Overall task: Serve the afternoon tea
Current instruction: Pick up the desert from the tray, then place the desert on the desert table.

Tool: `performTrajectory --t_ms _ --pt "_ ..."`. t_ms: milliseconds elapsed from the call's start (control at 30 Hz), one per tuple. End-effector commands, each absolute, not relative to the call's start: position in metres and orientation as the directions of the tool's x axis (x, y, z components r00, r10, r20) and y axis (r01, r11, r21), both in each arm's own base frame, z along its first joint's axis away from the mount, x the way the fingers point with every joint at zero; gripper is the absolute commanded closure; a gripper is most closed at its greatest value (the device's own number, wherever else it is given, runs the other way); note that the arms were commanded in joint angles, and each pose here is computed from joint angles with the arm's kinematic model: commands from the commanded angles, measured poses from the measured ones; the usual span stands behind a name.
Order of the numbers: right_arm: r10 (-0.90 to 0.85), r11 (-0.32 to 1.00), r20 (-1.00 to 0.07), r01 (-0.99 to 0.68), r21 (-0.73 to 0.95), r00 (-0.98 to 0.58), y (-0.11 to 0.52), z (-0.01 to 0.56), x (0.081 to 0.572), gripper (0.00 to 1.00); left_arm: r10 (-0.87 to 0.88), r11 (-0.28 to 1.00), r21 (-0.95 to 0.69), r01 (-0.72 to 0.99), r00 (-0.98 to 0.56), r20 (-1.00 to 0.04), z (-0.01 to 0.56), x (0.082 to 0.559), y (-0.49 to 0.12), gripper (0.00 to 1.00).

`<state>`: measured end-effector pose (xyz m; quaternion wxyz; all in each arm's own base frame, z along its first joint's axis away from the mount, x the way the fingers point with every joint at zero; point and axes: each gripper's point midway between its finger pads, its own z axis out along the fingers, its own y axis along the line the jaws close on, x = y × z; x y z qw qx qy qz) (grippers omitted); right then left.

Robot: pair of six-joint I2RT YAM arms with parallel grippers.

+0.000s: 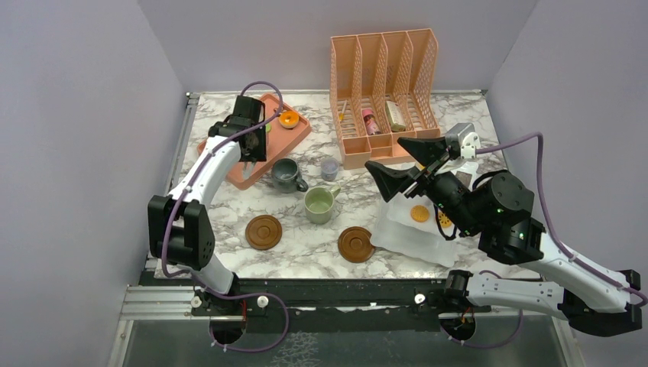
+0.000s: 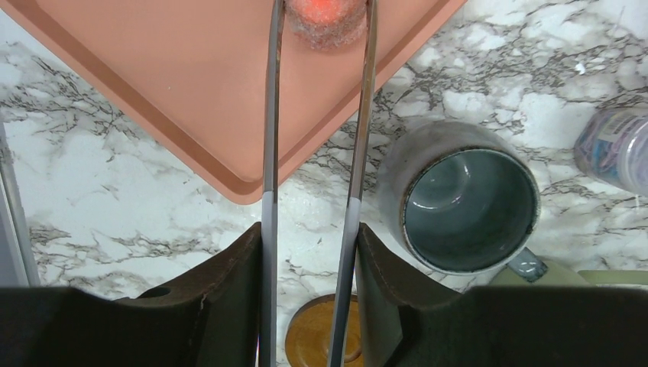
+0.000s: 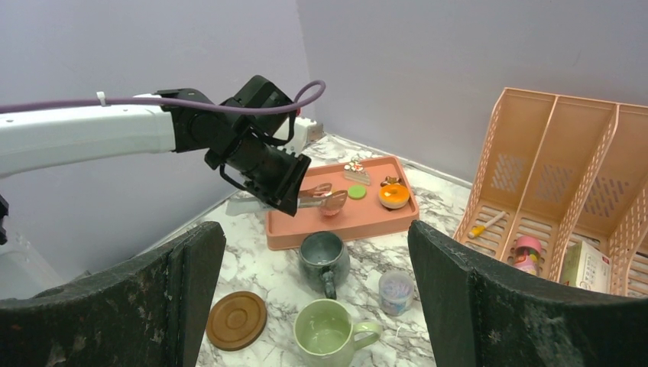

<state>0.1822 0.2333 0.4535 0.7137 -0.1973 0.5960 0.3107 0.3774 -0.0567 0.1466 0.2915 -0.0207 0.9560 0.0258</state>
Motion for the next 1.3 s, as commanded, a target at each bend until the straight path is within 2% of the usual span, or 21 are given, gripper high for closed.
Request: performTrajectory --t_ms 0,367,667,967,1267 --pt "0.239 0.714 -0.965 -0.693 0.096 0.112 0.236 0.463 0.18 0.05 -0.044 0.999 -0.017 -0.043 -0.751 -0.659 0.193 0.389 -0.061 0.61" --pt "0.237 0.718 -0.965 -0.689 0.097 0.112 0.234 0.46 0.18 0.05 -0.047 0.987 -0.141 0.076 -0.703 -0.71 0.23 0.382 -0.091 0.63" --pt "0.254 0.714 -0.963 -0.689 0.125 0.088 0.234 0.463 0.18 0.05 0.004 0.947 -0.209 0.243 -0.661 -0.75 0.262 0.362 -0.144 0.64" --pt "0.254 0.711 -0.964 -0.691 0.129 0.081 0.234 0.46 0.179 0.05 0.083 0.876 -0.267 0.402 -0.669 -0.738 0.265 0.324 -0.21 0.64" --pt "0.262 0.708 -0.962 -0.693 0.137 0.077 0.234 0.461 0.178 0.05 0.137 0.827 -0.283 0.486 -0.661 -0.738 0.268 0.293 -0.254 0.64"
